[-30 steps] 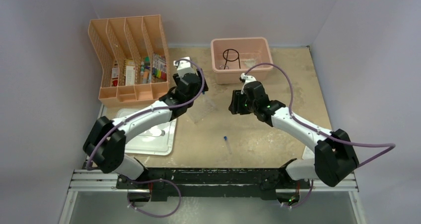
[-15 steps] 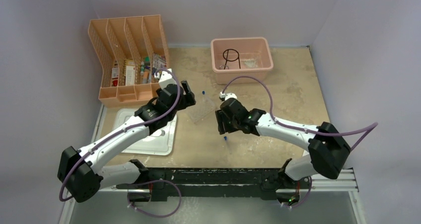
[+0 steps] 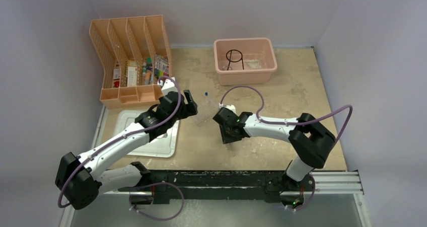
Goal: Organize the chemistry lab equipment
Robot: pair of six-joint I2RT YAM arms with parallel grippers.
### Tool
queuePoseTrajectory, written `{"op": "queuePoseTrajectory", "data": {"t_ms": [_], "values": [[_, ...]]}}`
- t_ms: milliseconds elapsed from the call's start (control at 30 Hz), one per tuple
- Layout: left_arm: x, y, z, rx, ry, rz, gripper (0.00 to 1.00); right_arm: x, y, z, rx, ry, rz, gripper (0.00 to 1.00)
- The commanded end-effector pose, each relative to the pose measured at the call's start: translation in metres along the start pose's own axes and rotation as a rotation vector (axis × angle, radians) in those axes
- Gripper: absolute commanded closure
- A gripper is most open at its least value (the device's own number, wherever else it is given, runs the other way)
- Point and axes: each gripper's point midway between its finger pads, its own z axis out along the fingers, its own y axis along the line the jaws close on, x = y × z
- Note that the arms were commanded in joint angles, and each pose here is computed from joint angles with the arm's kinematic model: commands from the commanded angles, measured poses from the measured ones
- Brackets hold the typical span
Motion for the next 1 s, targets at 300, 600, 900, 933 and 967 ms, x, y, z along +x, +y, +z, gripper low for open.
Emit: {"op": "queuePoseTrajectory", "data": {"t_ms": [300,600,900,933,967], "values": [[0.012,-0.015,0.005,0.092,0.044,-0.01,0.27,-0.011,-0.002,-0.001,0.035,-0.059,0.102,0.8],[0.025,-0.06,0.007,0.306,0.122,-0.04,0.28,-0.093,0.008,-0.054,-0.155,-0.336,0.177,0.82],[0.025,-0.112,-0.004,0.597,0.135,-0.158,0.32,-0.158,-0.002,-0.114,-0.39,-0.547,0.373,0.8],[0.025,-0.119,-0.006,0.633,0.139,-0.171,0.32,-0.163,-0.002,-0.12,-0.407,-0.56,0.392,0.8],[0.025,-0.125,-0.008,0.674,0.141,-0.181,0.32,-0.167,-0.003,-0.125,-0.42,-0.573,0.413,0.8]]}}
